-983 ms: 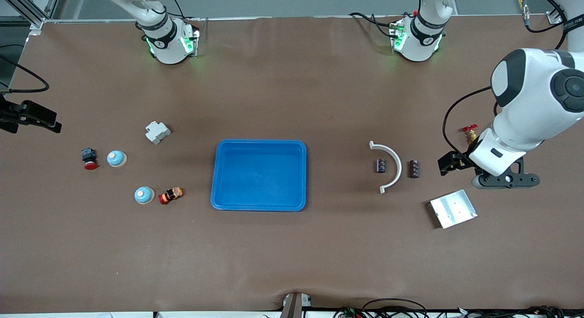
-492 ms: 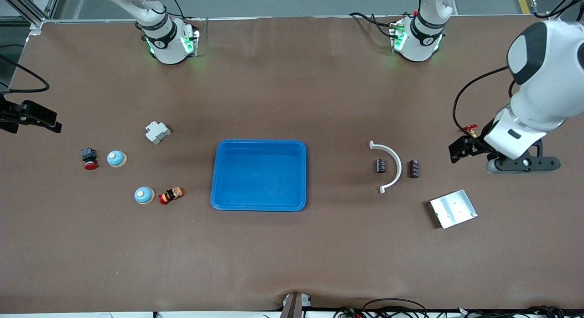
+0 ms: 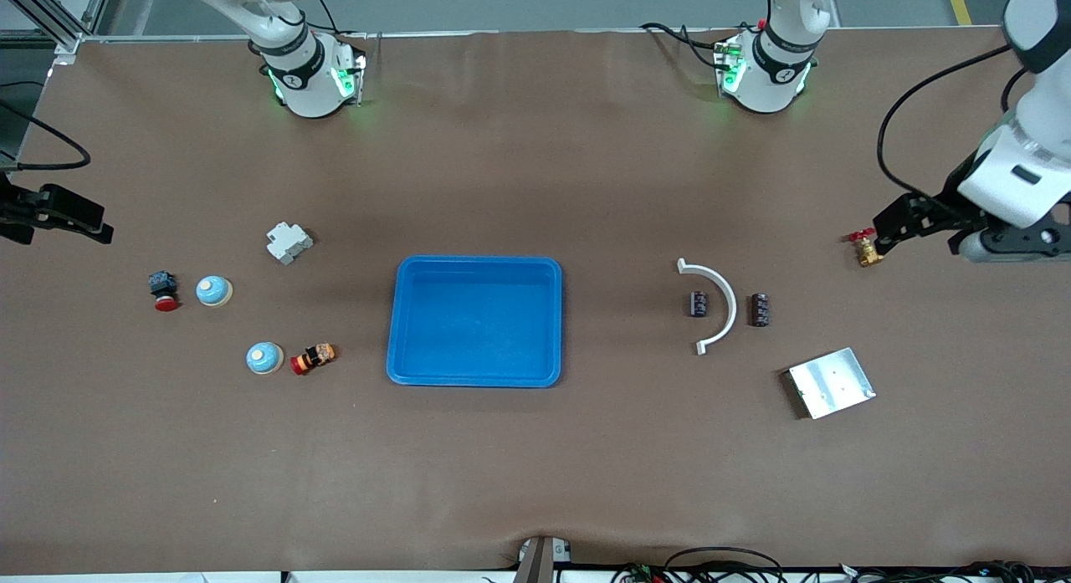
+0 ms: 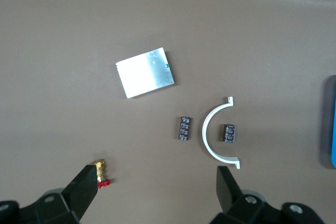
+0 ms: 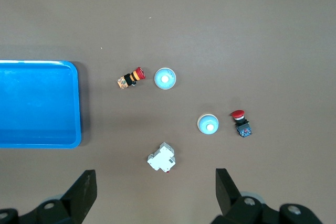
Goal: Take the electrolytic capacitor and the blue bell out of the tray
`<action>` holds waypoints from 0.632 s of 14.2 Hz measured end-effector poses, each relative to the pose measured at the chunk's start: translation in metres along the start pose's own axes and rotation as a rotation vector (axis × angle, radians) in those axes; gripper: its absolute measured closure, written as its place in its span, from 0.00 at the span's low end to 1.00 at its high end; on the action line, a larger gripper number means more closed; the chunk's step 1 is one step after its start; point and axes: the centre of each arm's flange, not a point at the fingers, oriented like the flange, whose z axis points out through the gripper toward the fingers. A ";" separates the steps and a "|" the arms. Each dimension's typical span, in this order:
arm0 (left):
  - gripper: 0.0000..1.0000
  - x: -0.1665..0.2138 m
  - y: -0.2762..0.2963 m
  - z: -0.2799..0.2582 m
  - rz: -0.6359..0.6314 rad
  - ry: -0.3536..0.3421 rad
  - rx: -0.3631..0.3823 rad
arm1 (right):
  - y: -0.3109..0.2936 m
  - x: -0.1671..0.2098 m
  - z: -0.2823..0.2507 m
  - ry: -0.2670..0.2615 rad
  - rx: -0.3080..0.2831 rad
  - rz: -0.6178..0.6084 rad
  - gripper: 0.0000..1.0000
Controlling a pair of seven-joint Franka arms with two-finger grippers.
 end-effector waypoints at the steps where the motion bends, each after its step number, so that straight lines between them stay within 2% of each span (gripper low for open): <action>1: 0.00 -0.001 -0.005 -0.011 -0.001 -0.006 0.002 | 0.000 0.000 0.000 0.000 0.000 0.001 0.00; 9: 0.00 -0.010 -0.011 -0.038 0.045 -0.062 0.003 | 0.001 0.000 0.000 0.000 0.000 0.001 0.00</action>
